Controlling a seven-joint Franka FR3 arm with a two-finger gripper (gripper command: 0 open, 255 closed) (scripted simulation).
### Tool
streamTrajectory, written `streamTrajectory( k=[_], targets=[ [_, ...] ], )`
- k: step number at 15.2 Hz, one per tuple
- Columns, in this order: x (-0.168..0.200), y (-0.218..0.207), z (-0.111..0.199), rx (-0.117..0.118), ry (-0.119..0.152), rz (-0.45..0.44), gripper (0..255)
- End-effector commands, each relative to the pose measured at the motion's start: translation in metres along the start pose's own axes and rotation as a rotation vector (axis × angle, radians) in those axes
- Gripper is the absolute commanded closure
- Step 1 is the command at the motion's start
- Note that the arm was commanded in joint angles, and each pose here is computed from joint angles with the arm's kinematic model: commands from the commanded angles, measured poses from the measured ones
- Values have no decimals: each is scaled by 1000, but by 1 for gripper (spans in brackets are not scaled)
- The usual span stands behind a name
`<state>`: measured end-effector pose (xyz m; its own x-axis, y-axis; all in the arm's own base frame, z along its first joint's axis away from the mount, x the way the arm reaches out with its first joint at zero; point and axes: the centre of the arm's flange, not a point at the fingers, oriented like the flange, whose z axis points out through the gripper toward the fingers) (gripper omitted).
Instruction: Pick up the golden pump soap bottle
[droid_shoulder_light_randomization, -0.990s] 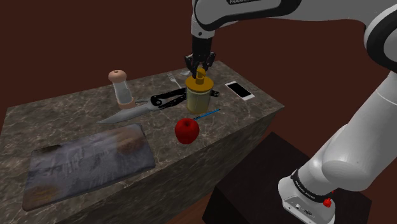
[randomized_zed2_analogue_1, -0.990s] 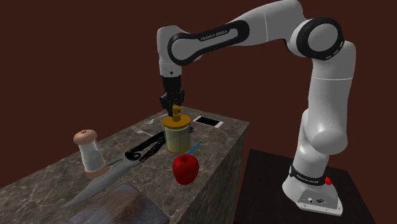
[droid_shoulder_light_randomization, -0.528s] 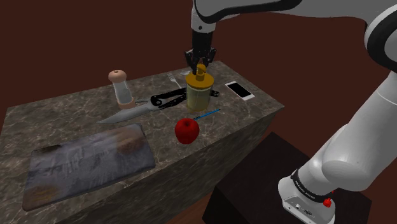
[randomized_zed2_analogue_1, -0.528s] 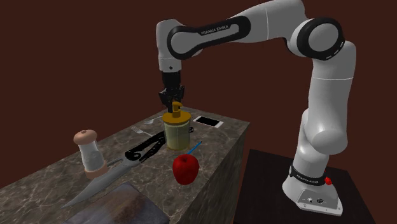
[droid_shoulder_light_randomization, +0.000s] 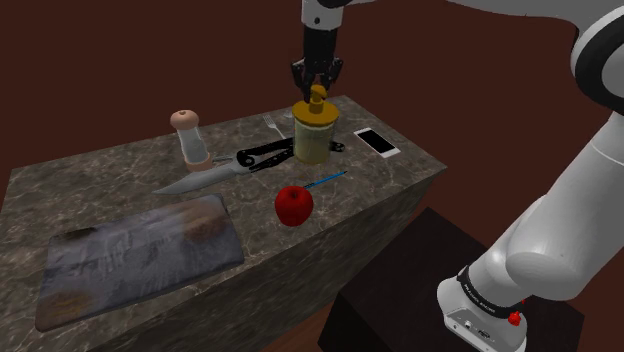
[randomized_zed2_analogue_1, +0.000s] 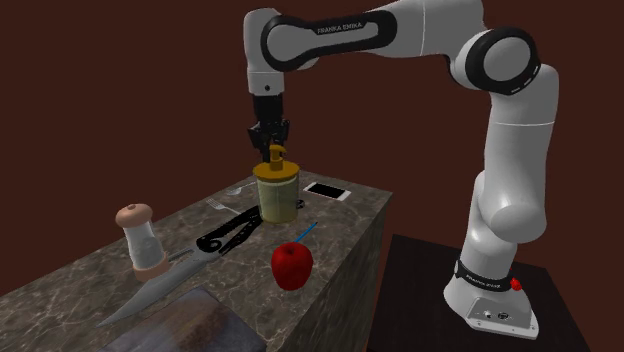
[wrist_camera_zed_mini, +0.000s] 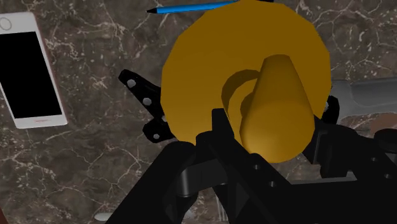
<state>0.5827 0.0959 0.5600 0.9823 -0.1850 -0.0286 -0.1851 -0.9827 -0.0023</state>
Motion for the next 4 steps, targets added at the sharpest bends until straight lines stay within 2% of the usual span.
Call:
streamTrajectory(
  k=[1, 4],
  targets=[
    [-1, 0, -11, 0, 0, 0, 255],
    [-2, 0, -17, 0, 0, 0, 255]
  ],
)
